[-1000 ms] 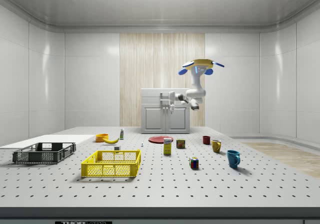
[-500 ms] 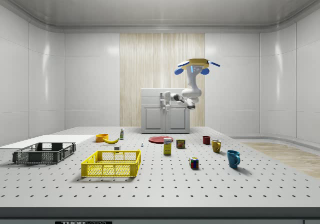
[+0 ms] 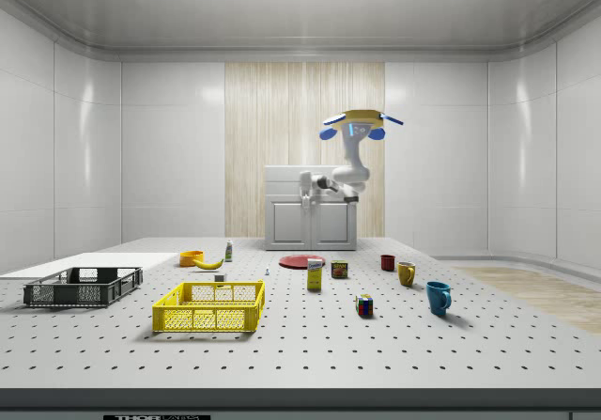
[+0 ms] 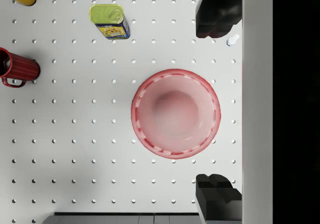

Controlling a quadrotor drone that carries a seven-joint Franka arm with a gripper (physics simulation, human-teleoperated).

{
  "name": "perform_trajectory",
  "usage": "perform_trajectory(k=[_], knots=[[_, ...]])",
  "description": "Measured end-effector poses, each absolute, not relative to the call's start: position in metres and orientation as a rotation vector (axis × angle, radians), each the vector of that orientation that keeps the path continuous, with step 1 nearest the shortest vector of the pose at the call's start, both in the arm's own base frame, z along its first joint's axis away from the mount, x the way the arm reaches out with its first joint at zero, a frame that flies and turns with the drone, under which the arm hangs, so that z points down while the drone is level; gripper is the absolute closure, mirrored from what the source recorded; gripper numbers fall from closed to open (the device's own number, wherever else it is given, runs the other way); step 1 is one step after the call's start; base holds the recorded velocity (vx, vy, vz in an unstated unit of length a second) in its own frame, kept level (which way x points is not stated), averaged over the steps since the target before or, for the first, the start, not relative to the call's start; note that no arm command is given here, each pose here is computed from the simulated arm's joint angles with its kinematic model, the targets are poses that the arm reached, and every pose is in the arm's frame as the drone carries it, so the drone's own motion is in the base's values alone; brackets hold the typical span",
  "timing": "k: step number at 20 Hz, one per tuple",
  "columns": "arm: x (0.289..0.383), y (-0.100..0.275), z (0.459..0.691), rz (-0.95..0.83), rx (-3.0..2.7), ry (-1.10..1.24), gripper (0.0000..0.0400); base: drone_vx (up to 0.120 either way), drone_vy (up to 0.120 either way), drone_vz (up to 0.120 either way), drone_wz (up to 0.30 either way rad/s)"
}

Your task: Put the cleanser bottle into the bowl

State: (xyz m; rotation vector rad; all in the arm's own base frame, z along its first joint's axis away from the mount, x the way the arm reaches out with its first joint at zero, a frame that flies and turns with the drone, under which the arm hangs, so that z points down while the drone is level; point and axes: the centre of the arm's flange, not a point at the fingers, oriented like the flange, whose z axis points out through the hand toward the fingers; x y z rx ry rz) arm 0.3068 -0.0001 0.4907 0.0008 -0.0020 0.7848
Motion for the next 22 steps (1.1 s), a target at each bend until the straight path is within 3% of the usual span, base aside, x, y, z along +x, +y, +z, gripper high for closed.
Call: perform_trajectory(k=[7, 12, 22], knots=[[0.3068, -0.0001, 0.4907, 0.785, 0.001, -0.002, 0.0, 0.12, 0.0, 0.0, 0.0], [0.3068, -0.0001, 0.4907, 0.785, 0.001, -0.002, 0.0, 0.12, 0.0, -0.056, 0.0], [0.3068, -0.0001, 0.4907, 0.785, 0.001, -0.002, 0.0, 0.12, 0.0, -0.112, 0.0]])
